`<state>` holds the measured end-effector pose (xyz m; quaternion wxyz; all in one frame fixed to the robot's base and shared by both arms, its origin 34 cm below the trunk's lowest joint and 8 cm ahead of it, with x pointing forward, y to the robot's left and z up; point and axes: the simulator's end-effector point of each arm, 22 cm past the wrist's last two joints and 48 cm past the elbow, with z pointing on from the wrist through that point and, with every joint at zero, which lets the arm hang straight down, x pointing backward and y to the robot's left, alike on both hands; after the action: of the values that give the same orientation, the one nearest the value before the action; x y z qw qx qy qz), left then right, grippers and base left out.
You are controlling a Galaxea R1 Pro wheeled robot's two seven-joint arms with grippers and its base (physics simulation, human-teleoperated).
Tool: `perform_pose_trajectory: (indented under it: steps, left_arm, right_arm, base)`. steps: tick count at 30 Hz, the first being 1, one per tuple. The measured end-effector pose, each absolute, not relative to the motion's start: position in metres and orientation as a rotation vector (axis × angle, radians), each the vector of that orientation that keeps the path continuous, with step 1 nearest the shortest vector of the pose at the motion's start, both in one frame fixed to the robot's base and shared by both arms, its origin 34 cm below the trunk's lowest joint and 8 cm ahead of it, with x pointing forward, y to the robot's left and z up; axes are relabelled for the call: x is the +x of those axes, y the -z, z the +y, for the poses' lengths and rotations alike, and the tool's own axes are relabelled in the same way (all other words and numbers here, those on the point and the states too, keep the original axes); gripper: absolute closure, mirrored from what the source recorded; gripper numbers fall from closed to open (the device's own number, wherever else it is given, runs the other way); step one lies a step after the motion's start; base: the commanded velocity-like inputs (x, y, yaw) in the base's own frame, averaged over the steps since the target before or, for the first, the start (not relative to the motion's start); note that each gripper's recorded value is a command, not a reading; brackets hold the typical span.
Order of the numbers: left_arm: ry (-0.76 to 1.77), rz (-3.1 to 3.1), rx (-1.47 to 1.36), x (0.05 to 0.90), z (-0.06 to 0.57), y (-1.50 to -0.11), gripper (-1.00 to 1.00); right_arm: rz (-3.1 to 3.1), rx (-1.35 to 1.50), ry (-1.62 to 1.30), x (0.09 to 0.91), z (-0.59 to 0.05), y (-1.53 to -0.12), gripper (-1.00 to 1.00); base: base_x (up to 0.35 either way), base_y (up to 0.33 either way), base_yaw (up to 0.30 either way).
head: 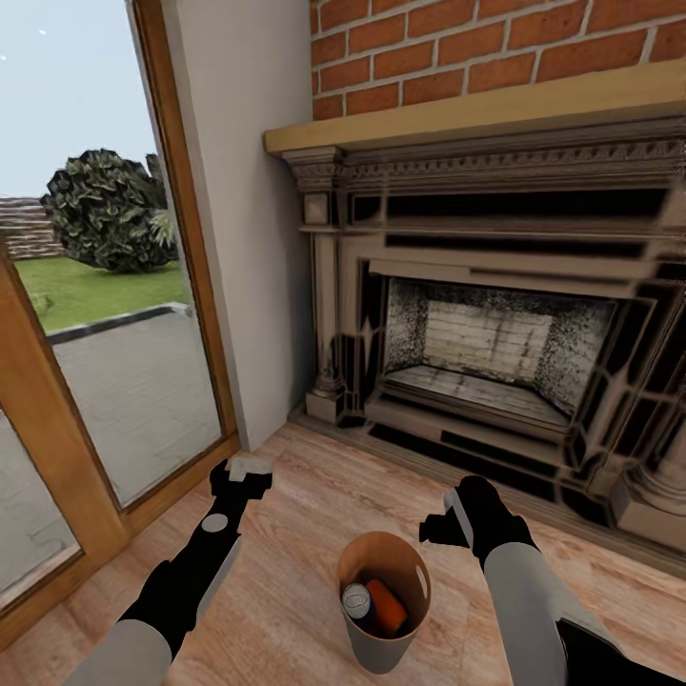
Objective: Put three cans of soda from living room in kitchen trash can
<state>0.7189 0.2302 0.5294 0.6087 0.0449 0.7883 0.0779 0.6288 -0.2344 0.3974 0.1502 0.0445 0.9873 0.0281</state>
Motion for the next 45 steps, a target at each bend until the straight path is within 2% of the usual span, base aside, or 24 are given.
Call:
perform_pose_trajectory:
  steps: [45]
  left_arm:
    - [-0.182,1.739,0.095,0.723,0.23,-0.617,-1.0]
  right_arm:
    - [2.756,0.12,-0.055,0.644,-0.238,-0.478,-1.0]
  base:
    - [0.0,0.0,0.0]
